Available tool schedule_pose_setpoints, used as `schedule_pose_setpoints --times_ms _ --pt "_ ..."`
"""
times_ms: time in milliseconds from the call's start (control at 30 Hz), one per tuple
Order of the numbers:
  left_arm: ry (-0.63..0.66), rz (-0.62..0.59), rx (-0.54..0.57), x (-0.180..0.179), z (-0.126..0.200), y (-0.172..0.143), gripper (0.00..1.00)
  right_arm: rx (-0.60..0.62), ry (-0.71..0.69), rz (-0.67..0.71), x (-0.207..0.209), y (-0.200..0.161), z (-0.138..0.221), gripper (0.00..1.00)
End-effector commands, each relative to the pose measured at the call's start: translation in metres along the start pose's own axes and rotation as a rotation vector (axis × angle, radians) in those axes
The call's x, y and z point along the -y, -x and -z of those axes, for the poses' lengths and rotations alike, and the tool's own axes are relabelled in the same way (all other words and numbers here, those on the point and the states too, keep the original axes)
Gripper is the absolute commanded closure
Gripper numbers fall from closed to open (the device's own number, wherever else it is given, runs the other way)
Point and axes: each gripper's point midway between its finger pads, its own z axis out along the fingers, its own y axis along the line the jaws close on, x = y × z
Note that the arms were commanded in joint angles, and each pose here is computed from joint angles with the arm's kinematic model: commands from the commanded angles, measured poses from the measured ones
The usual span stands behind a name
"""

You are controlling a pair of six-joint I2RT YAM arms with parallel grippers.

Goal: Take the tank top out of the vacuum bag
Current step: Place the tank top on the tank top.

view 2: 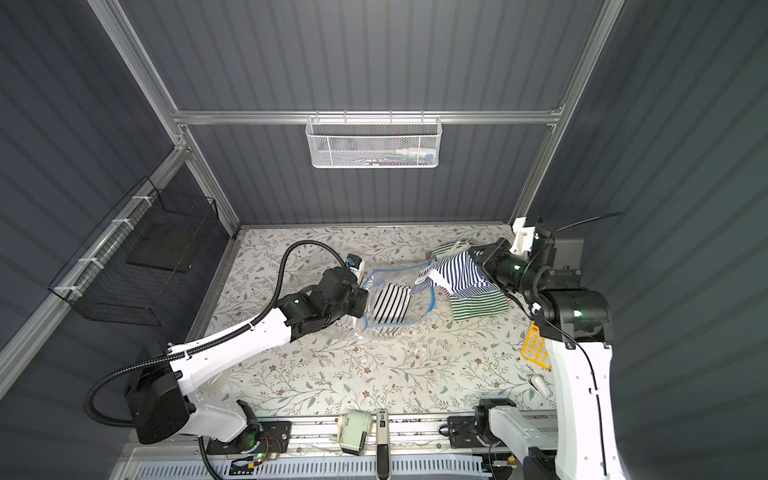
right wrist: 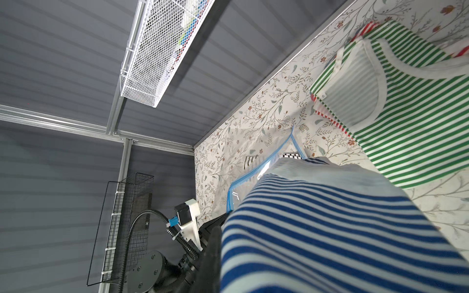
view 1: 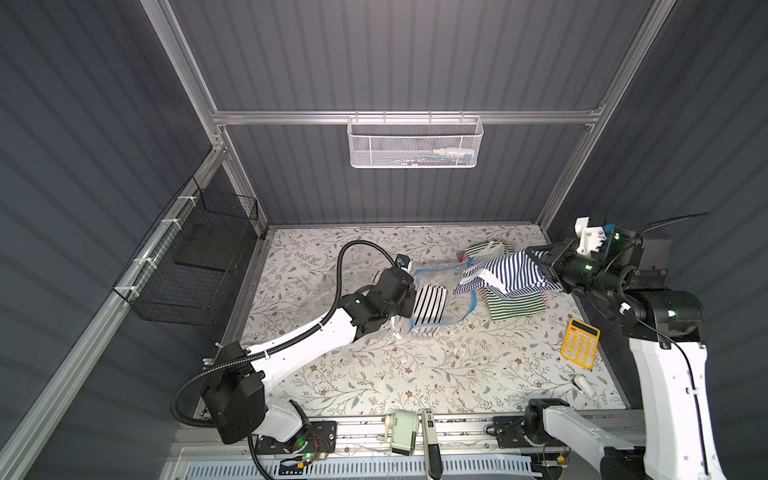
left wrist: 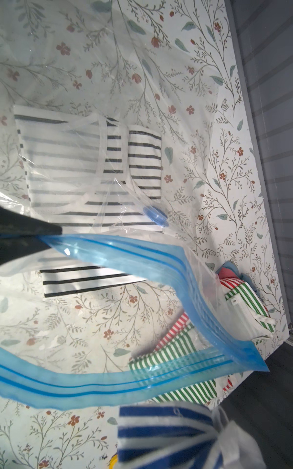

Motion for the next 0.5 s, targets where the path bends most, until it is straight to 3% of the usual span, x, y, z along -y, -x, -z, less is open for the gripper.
schedule_pose_setpoints --times_ms 0,467 --pt "0.06 -0.004 -0.032 -0.011 0.003 -0.008 1.0 0.009 0.043 0.039 -0.01 0.004 0.012 1.0" --pt "0.112 -0.021 -0.041 -0.022 0.008 -0.009 1.0 0.124 -0.045 0.098 0.027 0.047 -0.003 1.0"
